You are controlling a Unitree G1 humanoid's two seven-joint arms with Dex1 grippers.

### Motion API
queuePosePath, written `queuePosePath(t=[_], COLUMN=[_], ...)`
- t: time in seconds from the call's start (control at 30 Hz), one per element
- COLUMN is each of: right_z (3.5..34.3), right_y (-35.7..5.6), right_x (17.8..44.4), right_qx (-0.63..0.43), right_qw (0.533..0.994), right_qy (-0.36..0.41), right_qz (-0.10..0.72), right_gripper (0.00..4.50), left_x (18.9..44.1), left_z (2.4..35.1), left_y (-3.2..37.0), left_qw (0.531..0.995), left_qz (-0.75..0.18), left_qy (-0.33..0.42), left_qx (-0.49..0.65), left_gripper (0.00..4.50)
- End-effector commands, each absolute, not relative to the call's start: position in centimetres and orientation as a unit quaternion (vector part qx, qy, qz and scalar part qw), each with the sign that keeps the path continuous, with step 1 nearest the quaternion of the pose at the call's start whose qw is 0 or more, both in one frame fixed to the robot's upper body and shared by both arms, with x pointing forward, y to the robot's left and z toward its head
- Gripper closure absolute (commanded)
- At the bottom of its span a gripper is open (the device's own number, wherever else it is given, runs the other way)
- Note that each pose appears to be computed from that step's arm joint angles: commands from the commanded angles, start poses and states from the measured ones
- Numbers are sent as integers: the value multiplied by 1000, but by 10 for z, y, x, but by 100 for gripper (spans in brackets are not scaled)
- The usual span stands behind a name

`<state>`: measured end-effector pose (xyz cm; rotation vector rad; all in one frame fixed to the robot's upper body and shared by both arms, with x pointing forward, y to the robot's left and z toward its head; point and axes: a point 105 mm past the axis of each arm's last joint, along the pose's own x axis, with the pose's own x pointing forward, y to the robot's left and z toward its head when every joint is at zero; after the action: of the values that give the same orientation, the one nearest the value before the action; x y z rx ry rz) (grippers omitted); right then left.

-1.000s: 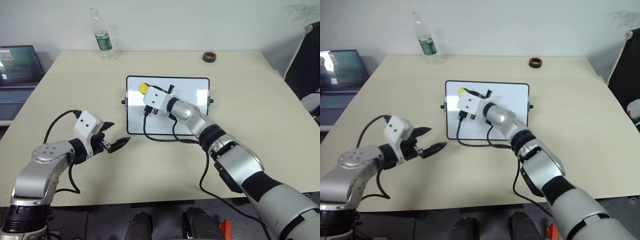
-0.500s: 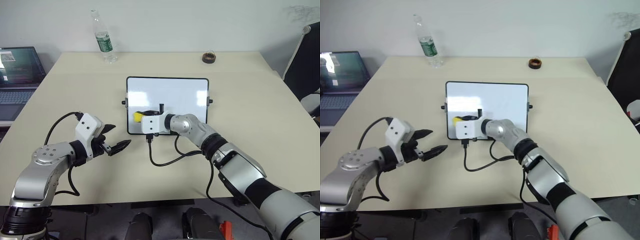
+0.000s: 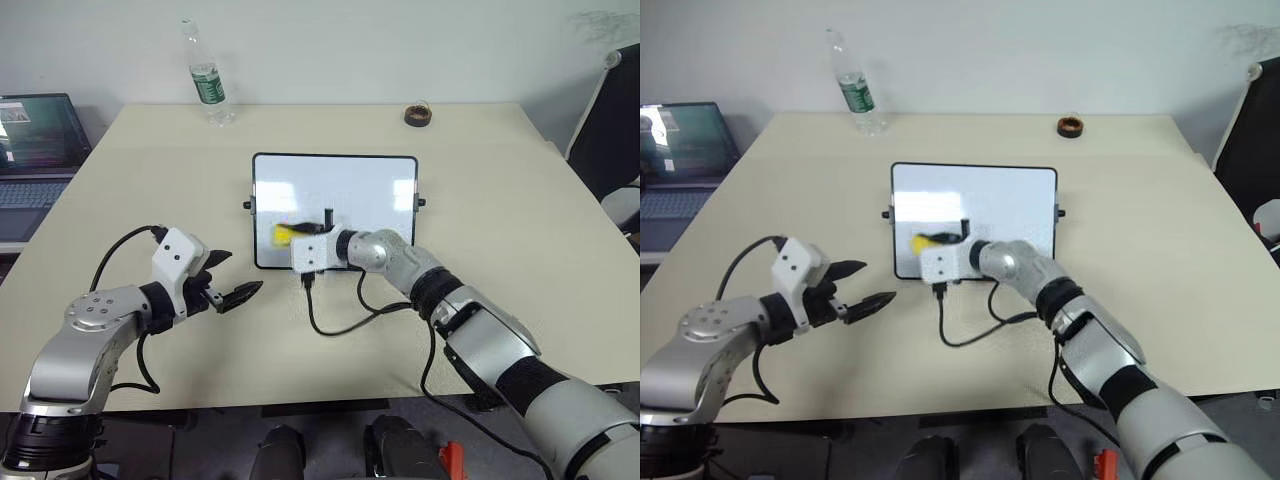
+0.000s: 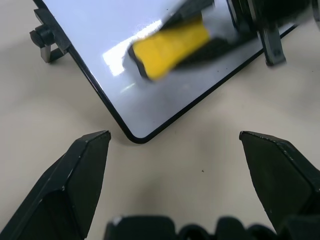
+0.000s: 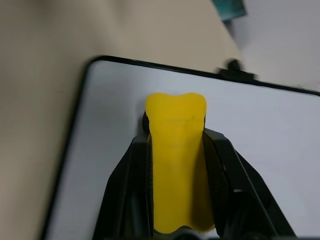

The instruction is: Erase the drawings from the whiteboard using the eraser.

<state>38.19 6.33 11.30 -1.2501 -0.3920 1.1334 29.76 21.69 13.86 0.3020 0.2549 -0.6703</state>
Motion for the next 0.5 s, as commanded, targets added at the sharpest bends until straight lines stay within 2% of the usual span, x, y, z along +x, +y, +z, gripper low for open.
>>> queuePosePath(t=[0.03, 0.13, 0.23, 0.37, 0.5], right_z=[86, 126, 147, 141, 107], right_y=[32, 30, 22, 13, 21], right_x=[394, 414, 425, 428, 408], right_qx=[-582, -544, -528, -536, -547], right_qw=[645, 720, 749, 747, 703], right_qy=[-103, -151, -172, -158, -126], right_qz=[485, 405, 361, 360, 437], right_gripper=[349, 349, 349, 349, 349], left_x=[296, 296, 296, 296, 296], left_z=[152, 151, 151, 149, 149], left_y=[210, 211, 211, 212, 212], left_qw=[922, 922, 922, 922, 922], left_qz=[-337, -337, -337, -337, -339], left_qy=[100, 101, 101, 102, 102], left_qx=[160, 160, 159, 158, 157], left_gripper=[0, 0, 0, 0, 0])
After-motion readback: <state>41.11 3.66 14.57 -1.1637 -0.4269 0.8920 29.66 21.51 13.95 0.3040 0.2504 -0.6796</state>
